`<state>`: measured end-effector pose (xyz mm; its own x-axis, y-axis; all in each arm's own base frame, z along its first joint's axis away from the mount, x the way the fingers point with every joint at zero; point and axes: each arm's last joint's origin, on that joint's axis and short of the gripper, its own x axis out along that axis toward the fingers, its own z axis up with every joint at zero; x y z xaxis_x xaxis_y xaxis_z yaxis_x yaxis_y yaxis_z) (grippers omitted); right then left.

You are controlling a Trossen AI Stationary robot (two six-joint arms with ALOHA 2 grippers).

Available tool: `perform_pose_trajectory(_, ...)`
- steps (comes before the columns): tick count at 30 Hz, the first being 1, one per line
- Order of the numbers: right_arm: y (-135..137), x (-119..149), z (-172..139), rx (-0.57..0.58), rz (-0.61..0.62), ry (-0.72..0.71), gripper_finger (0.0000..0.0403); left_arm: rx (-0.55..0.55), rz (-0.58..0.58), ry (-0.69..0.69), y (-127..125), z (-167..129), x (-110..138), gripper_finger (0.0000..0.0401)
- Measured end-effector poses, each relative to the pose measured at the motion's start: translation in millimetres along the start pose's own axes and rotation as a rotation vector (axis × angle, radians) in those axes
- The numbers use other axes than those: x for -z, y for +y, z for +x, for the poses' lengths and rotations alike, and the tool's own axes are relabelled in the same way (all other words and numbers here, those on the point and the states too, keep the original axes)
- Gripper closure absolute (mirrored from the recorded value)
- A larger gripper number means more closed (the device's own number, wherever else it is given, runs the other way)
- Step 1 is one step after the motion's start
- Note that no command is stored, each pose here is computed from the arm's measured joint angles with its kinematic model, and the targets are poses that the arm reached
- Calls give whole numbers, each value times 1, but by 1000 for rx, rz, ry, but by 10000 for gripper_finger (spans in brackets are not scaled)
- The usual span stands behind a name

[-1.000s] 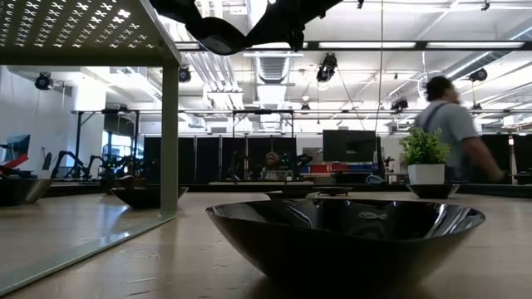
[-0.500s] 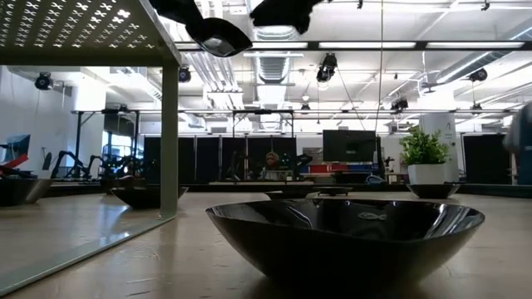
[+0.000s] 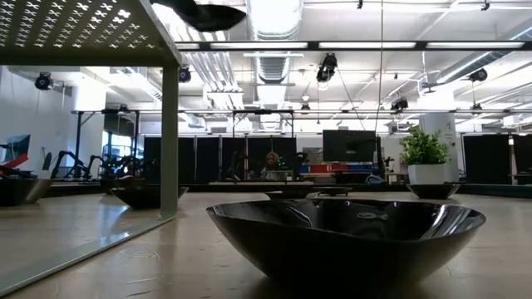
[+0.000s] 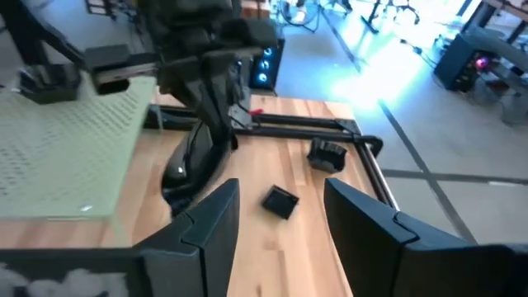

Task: Pick & Place Mini shaped plates
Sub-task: Put the black leaf shaped plate on the shelf

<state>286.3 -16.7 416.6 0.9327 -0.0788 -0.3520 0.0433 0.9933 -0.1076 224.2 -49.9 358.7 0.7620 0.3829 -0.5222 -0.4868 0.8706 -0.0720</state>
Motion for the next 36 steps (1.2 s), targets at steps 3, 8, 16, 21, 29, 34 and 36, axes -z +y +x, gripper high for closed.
perform_pose_trajectory(3, 4, -3, -14, -16, -6, -18, 230, 137, 15, 130, 3, -10, 3, 401)
perform_pose_trajectory(8, 11, -5, -26, -40, -15, -22, 231, 338, 52, 361, 4, -18, 14, 401)
perform_pose_trajectory(16, 16, -2, -30, -61, 12, 10, 234, 630, 224, 554, -8, -27, 29, 401)
perform_pose_trajectory(21, 16, 1, -30, -65, 20, 39, 236, 706, 255, 646, -20, -27, 42, 401)
perform_pose_trajectory(29, 16, 1, -29, -64, 60, 42, 236, 839, 273, 667, -43, -26, 62, 401)
perform_pose_trajectory(34, 16, 1, -29, -64, 65, 41, 241, 840, 274, 689, -47, -26, 72, 401)
perform_pose_trajectory(36, 16, 1, -29, -65, 70, 42, 243, 829, 278, 702, -46, -23, 76, 401)
